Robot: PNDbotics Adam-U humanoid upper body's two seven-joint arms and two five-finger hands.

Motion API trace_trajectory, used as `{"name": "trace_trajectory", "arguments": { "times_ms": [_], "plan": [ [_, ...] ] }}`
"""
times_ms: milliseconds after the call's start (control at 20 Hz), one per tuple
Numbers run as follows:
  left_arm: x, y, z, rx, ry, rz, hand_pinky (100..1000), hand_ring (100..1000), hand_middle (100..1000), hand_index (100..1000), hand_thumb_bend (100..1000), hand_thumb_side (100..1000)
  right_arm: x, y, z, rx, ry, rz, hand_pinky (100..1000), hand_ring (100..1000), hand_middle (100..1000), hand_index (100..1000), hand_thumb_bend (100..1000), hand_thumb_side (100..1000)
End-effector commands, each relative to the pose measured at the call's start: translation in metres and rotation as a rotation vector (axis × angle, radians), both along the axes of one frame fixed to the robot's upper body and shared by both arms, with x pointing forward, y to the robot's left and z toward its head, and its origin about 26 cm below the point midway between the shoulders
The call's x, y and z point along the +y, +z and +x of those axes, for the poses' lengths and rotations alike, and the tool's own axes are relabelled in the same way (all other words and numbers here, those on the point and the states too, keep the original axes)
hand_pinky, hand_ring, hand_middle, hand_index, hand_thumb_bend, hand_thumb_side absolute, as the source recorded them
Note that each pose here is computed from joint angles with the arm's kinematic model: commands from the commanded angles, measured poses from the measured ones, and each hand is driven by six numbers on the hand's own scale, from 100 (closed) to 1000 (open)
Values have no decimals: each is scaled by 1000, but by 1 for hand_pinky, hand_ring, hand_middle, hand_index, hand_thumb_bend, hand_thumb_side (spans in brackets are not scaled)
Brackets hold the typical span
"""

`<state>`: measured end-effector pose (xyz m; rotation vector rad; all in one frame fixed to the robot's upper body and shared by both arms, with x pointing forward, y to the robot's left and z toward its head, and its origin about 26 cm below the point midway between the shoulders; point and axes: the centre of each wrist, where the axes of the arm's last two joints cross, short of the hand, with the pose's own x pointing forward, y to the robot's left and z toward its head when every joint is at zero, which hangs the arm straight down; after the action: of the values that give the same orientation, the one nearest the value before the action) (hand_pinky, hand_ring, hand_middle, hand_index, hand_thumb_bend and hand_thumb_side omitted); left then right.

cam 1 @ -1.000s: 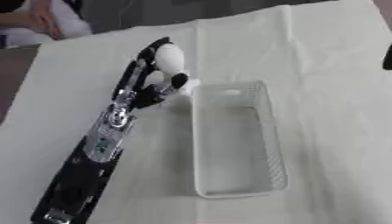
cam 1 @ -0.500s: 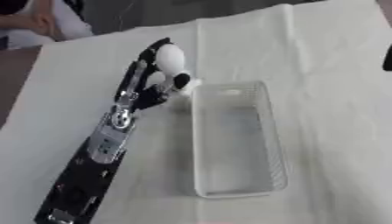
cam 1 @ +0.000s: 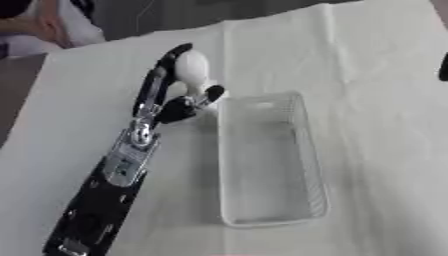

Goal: Pick up objects on the table and place them in the box.

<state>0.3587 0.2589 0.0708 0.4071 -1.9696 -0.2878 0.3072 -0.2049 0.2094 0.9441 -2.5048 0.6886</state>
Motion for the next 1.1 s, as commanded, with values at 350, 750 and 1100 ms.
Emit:
{"name": "trace_trajectory", "arguments": {
  "times_ms": [350,750,1100],
  "plan": [
    [-1,-6,1,91,-29,94,366,703,745,941,1000,562,1,5,-3,-16,9,-4,426,641,888,892,100,829],
    [0,-4,2,89,7,52,204,547,584,860,818,338,1,4,-2,-3,11,-5,411,629,884,889,100,826],
    [3,-3,3,100,182,-89,100,269,245,417,100,159,1,4,-2,3,10,-6,386,605,880,884,100,826]
  ]
}}
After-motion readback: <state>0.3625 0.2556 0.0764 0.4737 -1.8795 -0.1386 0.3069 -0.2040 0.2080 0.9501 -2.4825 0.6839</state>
